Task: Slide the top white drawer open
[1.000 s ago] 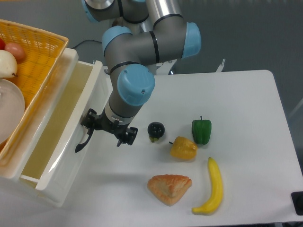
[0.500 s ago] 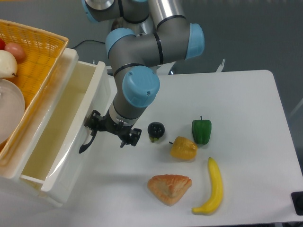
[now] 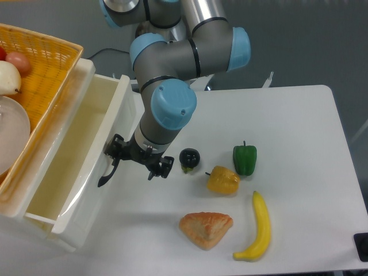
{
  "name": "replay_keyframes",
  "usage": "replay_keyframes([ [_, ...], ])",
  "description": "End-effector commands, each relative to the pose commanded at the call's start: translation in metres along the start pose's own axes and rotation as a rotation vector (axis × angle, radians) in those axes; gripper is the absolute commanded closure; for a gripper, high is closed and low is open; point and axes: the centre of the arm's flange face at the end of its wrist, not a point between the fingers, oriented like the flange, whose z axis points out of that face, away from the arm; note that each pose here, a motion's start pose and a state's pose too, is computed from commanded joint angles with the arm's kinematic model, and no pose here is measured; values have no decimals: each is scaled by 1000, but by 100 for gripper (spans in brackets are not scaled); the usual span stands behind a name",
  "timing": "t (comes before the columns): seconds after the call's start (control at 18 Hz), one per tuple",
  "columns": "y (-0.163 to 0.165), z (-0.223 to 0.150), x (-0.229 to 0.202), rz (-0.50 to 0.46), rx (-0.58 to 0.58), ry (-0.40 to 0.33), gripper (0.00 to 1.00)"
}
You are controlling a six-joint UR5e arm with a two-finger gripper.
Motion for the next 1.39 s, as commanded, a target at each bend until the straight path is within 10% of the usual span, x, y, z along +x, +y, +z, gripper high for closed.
replay_keyframes([
  [1.39, 1, -6, -10, -10, 11, -7, 0],
])
